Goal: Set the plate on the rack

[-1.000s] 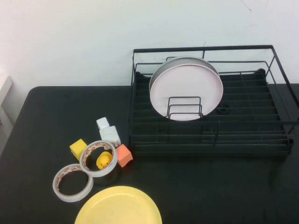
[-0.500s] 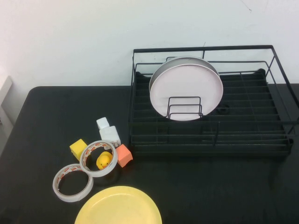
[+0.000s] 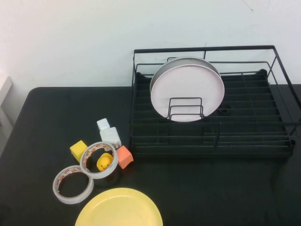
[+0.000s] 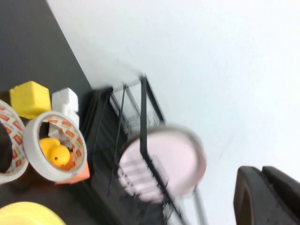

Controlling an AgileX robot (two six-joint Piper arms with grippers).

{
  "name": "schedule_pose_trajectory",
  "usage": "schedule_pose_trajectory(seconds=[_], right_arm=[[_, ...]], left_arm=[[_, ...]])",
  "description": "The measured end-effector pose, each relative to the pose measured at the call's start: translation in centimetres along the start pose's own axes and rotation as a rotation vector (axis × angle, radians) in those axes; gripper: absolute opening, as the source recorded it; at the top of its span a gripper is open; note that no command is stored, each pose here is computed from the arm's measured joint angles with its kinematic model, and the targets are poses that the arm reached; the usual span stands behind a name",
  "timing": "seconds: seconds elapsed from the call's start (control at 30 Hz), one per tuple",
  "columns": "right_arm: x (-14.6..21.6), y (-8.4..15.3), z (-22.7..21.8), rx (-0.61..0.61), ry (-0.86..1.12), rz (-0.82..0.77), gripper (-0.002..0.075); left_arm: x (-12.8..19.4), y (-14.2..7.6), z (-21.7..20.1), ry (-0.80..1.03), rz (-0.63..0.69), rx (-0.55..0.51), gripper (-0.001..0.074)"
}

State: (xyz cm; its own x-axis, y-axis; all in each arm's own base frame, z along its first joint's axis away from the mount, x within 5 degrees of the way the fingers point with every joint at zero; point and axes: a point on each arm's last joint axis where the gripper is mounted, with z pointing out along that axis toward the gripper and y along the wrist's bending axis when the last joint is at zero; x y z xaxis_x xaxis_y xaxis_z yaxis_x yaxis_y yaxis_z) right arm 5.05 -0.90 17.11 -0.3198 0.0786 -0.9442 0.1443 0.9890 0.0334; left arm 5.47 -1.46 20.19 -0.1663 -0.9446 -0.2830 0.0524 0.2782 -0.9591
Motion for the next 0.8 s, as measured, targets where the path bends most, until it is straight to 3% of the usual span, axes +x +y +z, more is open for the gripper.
schedule_pose_trajectory(seconds=[0.17,0.23,0.4,0.53,0.67,0.8], right_arm=[[0.0,0.0,0.0,0.0,0.0,0.0,-0.0002],[0.0,0.0,0.0,0.0,0.0,0.0,-0.0002],[0.0,0.0,0.0,0.0,0.0,0.0,-0.0002],[0.0,0.0,0.0,0.0,0.0,0.0,-0.0002],[0.0,0.0,0.0,0.0,0.0,0.0,-0.0002],[0.0,0.0,0.0,0.0,0.0,0.0,-0.0002]], left_arm=[[0.3,-3.9,-0.2,0.17,0.356,-0.007,-0.0002],[0.1,-5.4,0.1,0.264,0.508,-0.08,-0.0002],[-1.7,-8.0,2.3,0.514,0.824,-0.383,-0.0002],[-3.1,-9.5,4.9,0.632,0.926,-0.528,0.0013],[-2.3,-9.5,7.7,0.793,1.005,-0.526,0.0108],[-0.1,-7.5,10.4,0.989,1.062,-0.593,0.0283]])
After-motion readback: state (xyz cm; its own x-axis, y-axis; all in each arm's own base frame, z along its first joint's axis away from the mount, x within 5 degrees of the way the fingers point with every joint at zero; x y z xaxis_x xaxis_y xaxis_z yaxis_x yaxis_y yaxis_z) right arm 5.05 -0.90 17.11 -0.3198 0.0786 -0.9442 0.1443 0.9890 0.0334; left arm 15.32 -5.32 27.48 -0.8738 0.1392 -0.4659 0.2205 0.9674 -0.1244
